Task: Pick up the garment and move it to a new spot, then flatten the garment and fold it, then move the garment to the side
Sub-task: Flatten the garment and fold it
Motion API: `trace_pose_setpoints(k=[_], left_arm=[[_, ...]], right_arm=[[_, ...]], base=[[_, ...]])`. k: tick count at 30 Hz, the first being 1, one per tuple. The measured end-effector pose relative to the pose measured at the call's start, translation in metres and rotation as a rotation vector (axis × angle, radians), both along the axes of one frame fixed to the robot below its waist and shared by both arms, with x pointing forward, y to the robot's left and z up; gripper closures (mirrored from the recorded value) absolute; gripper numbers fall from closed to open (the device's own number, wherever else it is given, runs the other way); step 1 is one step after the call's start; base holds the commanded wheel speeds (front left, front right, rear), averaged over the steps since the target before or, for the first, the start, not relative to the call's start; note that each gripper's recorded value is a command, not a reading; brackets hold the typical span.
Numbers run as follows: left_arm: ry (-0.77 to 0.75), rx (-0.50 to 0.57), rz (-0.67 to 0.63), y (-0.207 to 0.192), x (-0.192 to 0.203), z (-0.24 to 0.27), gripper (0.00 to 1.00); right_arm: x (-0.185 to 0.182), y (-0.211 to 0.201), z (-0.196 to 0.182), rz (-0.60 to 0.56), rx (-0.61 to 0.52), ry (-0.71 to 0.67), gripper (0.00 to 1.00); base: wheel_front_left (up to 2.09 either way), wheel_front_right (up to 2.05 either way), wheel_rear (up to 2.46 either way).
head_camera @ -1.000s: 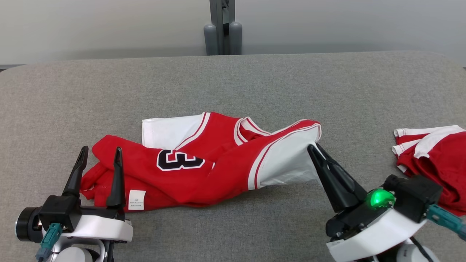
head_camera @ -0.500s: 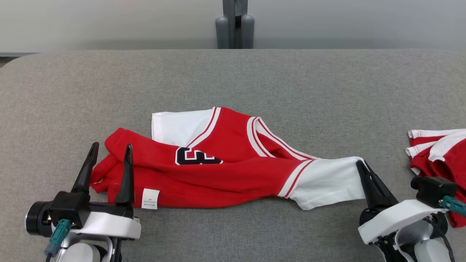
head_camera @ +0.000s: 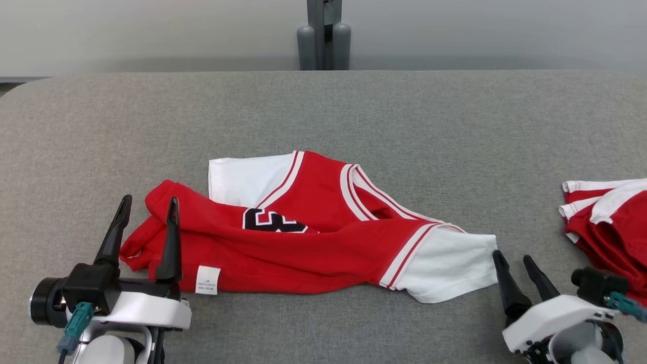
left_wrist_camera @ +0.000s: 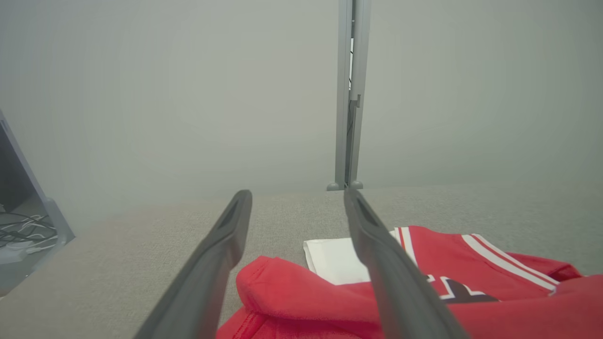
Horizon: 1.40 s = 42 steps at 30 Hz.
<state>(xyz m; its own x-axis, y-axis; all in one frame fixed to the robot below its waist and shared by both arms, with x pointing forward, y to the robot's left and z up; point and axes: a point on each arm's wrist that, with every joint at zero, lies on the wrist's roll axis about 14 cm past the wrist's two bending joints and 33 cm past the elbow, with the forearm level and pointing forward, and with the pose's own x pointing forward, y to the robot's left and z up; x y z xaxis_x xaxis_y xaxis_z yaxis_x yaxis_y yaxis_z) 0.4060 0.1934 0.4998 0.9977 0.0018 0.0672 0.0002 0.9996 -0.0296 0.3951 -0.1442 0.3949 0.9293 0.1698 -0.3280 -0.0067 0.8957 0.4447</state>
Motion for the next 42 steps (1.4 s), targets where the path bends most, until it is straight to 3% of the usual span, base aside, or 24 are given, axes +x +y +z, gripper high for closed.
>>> trace_pose_setpoints(k=[5,10,15,20,25,42], left_arm=[[-0.009,0.012,-0.01,-0.002,0.0,0.003,0.0],[-0.025,0.026,-0.011,-0.002,0.003,0.008,0.0],[-0.047,0.035,-0.009,-0.001,0.003,0.016,0.0],[-0.056,0.04,0.0,0.002,-0.004,0.025,0.0],[-0.014,0.042,0.02,0.007,-0.021,0.021,0.0],[-0.001,0.013,0.038,0.015,-0.043,0.024,0.0]], right_arm=[[-0.012,-0.034,0.005,-0.087,-0.042,-0.042,0.0],[0.002,-0.062,0.061,-0.156,-0.107,-0.253,0.0],[0.014,-0.053,0.129,-0.128,-0.162,-0.469,0.0],[0.012,-0.028,0.166,-0.036,-0.264,-0.574,0.0],[-0.008,-0.011,0.162,0.015,-0.297,-0.545,0.0],[-0.043,-0.024,0.152,-0.034,-0.297,-0.475,0.0]], base=[[0.0,0.0,0.0],[0.0,0.0,0.0],[0.0,0.0,0.0],[0.0,0.0,0.0],[0.0,0.0,0.0],[0.0,0.0,0.0]])
